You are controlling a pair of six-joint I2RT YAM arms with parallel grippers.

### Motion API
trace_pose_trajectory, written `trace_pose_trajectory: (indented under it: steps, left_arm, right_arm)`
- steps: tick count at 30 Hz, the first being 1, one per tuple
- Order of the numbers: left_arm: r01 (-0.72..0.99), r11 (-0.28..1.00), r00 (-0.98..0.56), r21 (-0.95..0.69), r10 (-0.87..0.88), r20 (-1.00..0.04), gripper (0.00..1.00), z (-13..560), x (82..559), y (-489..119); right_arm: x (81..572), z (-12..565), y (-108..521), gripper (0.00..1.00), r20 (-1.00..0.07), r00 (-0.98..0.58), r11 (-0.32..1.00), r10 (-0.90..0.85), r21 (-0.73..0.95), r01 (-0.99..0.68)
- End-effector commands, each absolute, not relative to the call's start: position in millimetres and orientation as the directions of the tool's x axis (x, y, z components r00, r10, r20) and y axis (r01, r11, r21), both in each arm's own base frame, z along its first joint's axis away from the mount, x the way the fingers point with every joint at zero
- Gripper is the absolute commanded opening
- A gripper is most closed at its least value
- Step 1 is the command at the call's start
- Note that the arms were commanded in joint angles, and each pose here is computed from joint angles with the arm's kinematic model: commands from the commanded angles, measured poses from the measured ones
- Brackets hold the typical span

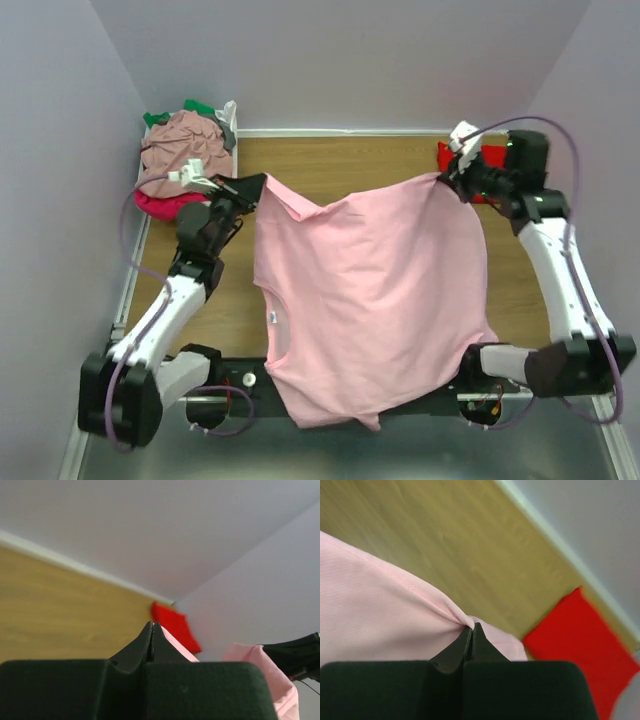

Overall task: Fold and stack the t-shirts
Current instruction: Flatten the tshirt out

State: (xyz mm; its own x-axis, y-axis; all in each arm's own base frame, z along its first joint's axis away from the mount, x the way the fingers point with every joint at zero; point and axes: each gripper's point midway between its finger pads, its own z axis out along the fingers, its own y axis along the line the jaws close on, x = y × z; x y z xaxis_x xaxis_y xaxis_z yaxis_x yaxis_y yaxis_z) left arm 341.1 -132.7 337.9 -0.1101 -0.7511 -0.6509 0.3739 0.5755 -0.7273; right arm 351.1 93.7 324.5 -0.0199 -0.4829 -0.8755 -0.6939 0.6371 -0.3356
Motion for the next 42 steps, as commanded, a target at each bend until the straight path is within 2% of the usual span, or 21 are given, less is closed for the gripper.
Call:
trace_pose_trajectory:
  steps: [1, 2, 3, 7, 9, 10, 12, 14, 16, 17, 18, 19, 21, 22, 25, 26, 27, 31, 35, 38, 42]
  left_arm:
    - [0.226, 0.617, -0.128, -0.754, -0.749, -0.651, 0.00, 269, 410, -134]
    - [0.232, 0.615, -0.130, -0.753, -0.748, -0.651, 0.00, 274, 429, -140]
    - [0.225, 0.638, -0.149, -0.736, -0.724, -0.673, 0.00, 264, 446, -145]
    - [0.110, 0.704, -0.224, -0.701, -0.670, -0.708, 0.00, 215, 531, -156]
    - [0.070, 0.733, -0.207, -0.677, -0.653, -0.728, 0.00, 212, 551, -151]
    - [0.041, 0.759, -0.202, -0.650, -0.630, -0.749, 0.04, 213, 568, -147]
    - [0.026, 0.777, -0.215, -0.628, -0.610, -0.763, 0.32, 217, 581, -147]
    - [0.026, 0.811, -0.245, -0.584, -0.561, -0.791, 0.48, 224, 595, -149]
    - [0.034, 0.828, -0.245, -0.559, -0.535, -0.808, 0.52, 234, 596, -148]
    - [0.041, 0.834, -0.222, -0.551, -0.530, -0.818, 0.58, 249, 591, -144]
    - [0.056, 0.843, -0.208, -0.536, -0.515, -0.832, 0.62, 258, 586, -143]
    - [0.086, 0.844, -0.181, -0.529, -0.509, -0.841, 0.66, 277, 574, -141]
    - [0.138, 0.852, -0.159, -0.505, -0.484, -0.861, 0.66, 295, 559, -142]
    - [0.175, 0.848, -0.120, -0.500, -0.485, -0.866, 0.66, 322, 543, -141]
    - [0.228, 0.832, -0.191, -0.505, -0.471, -0.861, 0.66, 311, 504, -147]
    - [0.254, 0.821, -0.169, -0.512, -0.483, -0.859, 0.66, 330, 481, -145]
    - [0.236, 0.816, -0.247, -0.528, -0.475, -0.845, 0.66, 294, 463, -146]
    - [0.192, 0.776, -0.354, -0.600, -0.516, -0.780, 0.66, 243, 391, -139]
    - [-0.007, 0.706, -0.501, -0.708, -0.615, -0.609, 0.66, 161, 328, -132]
    - [-0.200, 0.688, -0.511, -0.698, -0.681, -0.524, 0.66, 115, 306, -114]
    - [-0.403, 0.688, -0.470, -0.604, -0.721, -0.508, 0.66, 81, 295, -85]
  right_arm:
    - [408, 240, 87, 0.00, -0.865, -0.119, 0.670, -0.487, -0.283, -0.686]
    - [426, 232, 88, 0.00, -0.873, -0.105, 0.676, -0.476, -0.287, -0.679]
    - [448, 187, 90, 0.01, -0.862, -0.194, 0.681, -0.468, -0.212, -0.700]
    - [513, 121, 98, 0.04, -0.837, -0.353, 0.735, -0.418, -0.084, -0.672]
    - [537, 111, 99, 0.13, -0.831, -0.383, 0.765, -0.404, -0.077, -0.640]
    - [559, 115, 98, 0.27, -0.838, -0.393, 0.796, -0.378, -0.078, -0.600]
    - [576, 124, 92, 0.41, -0.844, -0.405, 0.839, -0.351, -0.091, -0.536]
    - [590, 151, 79, 0.48, -0.861, -0.398, 0.889, -0.316, -0.122, -0.442]
    - [586, 171, 75, 0.54, -0.871, -0.375, 0.895, -0.317, -0.145, -0.421]
    - [576, 166, 73, 0.55, -0.864, -0.388, 0.893, -0.322, -0.141, -0.428]
    - [565, 193, 74, 0.58, -0.880, -0.348, 0.888, -0.324, -0.156, -0.433]
    - [549, 178, 77, 0.61, -0.866, -0.373, 0.875, -0.332, -0.136, -0.465]
    - [524, 203, 78, 0.64, -0.881, -0.342, 0.868, -0.327, -0.137, -0.477]
    - [511, 202, 78, 0.65, -0.881, -0.356, 0.866, -0.312, -0.109, -0.489]
    - [461, 182, 74, 0.67, -0.850, -0.451, 0.871, -0.273, -0.020, -0.491]
    - [447, 174, 73, 0.67, -0.836, -0.480, 0.866, -0.265, 0.012, -0.499]
    - [430, 163, 71, 0.67, -0.812, -0.521, 0.864, -0.264, 0.041, -0.501]
    - [362, 123, 67, 0.68, -0.721, -0.613, 0.836, -0.322, 0.087, -0.542]
    - [318, 110, 70, 0.70, -0.680, -0.603, 0.764, -0.417, 0.097, -0.638]
    - [297, 100, 82, 0.70, -0.668, -0.609, 0.704, -0.428, 0.176, -0.688]
    - [287, 95, 89, 0.70, -0.668, -0.617, 0.682, -0.416, 0.220, -0.698]
